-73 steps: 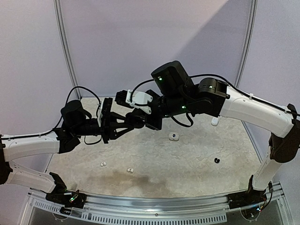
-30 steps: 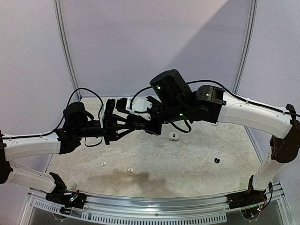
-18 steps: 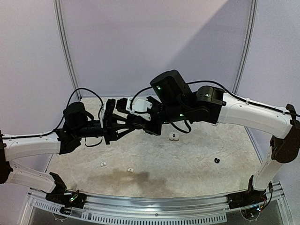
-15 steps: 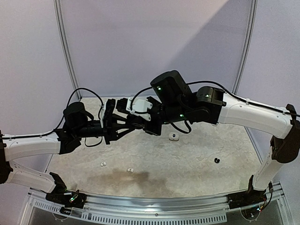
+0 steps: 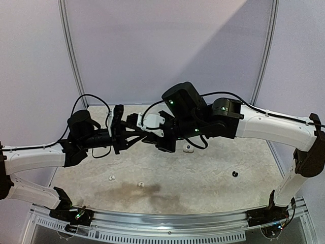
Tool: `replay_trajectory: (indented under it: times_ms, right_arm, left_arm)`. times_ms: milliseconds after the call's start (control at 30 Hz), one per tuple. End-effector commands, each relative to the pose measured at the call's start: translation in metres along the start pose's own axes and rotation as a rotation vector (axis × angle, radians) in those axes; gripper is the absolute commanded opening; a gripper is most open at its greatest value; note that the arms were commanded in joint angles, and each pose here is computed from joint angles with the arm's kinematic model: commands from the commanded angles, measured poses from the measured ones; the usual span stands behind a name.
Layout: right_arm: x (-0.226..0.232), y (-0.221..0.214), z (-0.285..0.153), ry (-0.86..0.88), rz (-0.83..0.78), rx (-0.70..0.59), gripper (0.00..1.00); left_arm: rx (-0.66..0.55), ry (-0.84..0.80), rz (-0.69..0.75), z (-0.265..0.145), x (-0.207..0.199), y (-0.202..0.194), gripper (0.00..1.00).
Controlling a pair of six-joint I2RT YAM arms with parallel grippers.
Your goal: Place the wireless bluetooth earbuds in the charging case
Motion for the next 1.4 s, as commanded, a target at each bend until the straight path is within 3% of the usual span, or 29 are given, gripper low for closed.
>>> replay_trajectory:
  times_ms: [0,233,367,567,800,1067,1367]
  right_arm:
    - [-0.014,0.012,-0.025,-0.077,0.048,-0.09,0.21]
    - [-0.03,0.015,-0.054,-0.127,0.112,-0.118,0.23]
    - [-0.062,0.007,-0.077,-0.207,0.322,-0.131,0.26]
    - [-0.102,-0.02,-0.092,-0.291,0.663,-0.122,0.32]
    - [-0.141,-0.087,-0.09,-0.499,1.05,0.16,0.41]
    - [-0.141,-0.214,-0.092,-0.705,1.316,0.703,0.4]
    - [-0.126,-0.301,-0.09,-0.742,1.494,0.93,0.4]
  left_arm:
    - [-0.035,0.0,0.027,-0.001,0.002,0.01,0.0]
    - [-0.037,0.007,0.031,-0.002,0.002,0.011,0.0]
    - [-0.047,-0.014,0.086,-0.003,-0.001,0.01,0.0]
    - [-0.099,-0.18,0.242,-0.004,-0.014,0.008,0.0]
    - [-0.13,-0.355,0.265,-0.004,-0.027,0.002,0.0]
    - [-0.131,-0.415,0.218,-0.001,-0.032,-0.004,0.0]
    - [-0.115,-0.395,0.196,0.001,-0.031,-0.006,0.0]
Point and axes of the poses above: each gripper's point midway between its finger pads, its own z axis out along the fingers, its own x axis along the line the jaws close on, y = z × x, the point moved 10 cm from there along -z, back along the fingers, and after that the axes turned 12 degrees about z, right-handed, at the moved point
